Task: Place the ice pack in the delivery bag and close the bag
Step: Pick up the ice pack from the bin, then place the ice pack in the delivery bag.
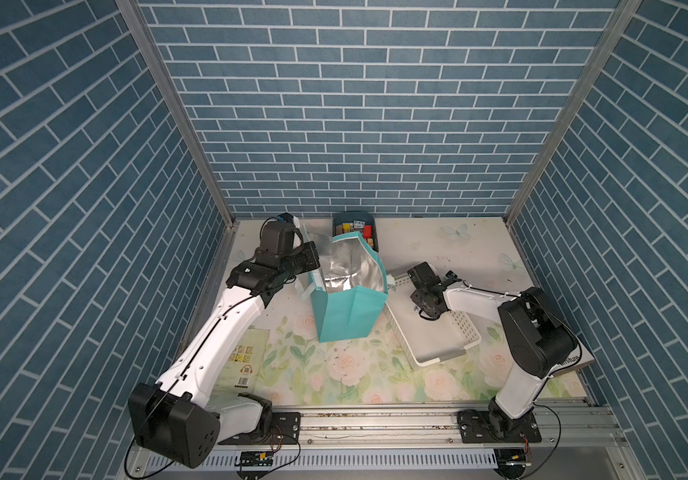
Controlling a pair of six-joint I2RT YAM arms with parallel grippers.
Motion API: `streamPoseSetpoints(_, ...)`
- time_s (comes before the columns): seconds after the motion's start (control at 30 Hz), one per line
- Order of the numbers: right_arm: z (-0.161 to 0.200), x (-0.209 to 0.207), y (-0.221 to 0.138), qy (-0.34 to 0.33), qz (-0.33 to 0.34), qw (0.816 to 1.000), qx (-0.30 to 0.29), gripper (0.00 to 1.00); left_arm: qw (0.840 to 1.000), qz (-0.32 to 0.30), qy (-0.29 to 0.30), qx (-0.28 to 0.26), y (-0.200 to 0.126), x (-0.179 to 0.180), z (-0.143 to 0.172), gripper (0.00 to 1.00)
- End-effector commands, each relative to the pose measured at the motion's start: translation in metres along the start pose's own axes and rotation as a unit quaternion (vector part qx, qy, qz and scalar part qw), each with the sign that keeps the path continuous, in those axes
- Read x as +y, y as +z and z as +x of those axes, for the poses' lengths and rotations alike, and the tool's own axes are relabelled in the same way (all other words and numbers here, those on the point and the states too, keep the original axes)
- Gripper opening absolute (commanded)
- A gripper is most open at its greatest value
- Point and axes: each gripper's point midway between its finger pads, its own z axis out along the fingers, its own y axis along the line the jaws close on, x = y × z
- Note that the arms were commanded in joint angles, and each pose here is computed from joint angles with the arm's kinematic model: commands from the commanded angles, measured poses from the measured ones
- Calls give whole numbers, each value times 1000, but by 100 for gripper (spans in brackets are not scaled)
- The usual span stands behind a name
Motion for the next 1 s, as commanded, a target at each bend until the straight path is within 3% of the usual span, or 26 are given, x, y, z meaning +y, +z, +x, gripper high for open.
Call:
streamPoseSetpoints(0.0,-2,-18,0,-44,-2,999,-12,15,1000,3,0,-15,0,1,-7,0)
streamPoseSetpoints(0.07,-4,0,-11,-65,-73,995,-16,3,1000,2,0,-14,1,1,-7,0)
streamPoseSetpoints(0.13,-6,29,-31,-102,-173,979,-25,0,1000,4,0,-13,0,1,-7,0)
streamPoseSetpoints(0.2,-9,60,-70,-140,-290,945,-48,0,1000,6,0,-14,0,0,-6,0)
streamPoseSetpoints(0.3,-24,88,-152,-201,-431,871,-121,0,1000,11,4,-14,-1,-2,-7,0)
streamPoseSetpoints(0.37,-33,98,-205,-242,-484,825,-166,0,1000,11,7,-13,-1,-2,-6,0)
streamPoseSetpoints(0.47,-38,113,-264,-304,-519,773,-201,0,1000,17,14,-11,-2,-4,-6,0)
streamPoseSetpoints(0.53,-18,133,-294,-371,-534,736,-190,0,999,24,18,-11,-2,-6,-6,0)
streamPoseSetpoints(0.6,4,151,-312,-432,-523,711,-185,0,999,35,25,-11,-2,-10,-6,0)
streamPoseSetpoints(0.77,49,190,-316,-526,-504,673,-125,0,998,50,37,-6,0,-14,-3,0)
streamPoseSetpoints(0.8,56,195,-309,-542,-492,672,-112,0,998,56,39,-4,1,-16,-2,0)
streamPoseSetpoints(0.9,62,205,-277,-573,-428,692,-101,0,997,65,42,-3,1,-18,0,0)
streamPoseSetpoints(0.97,69,209,-260,-588,-411,692,-86,0,997,66,42,-4,0,-19,-1,0)
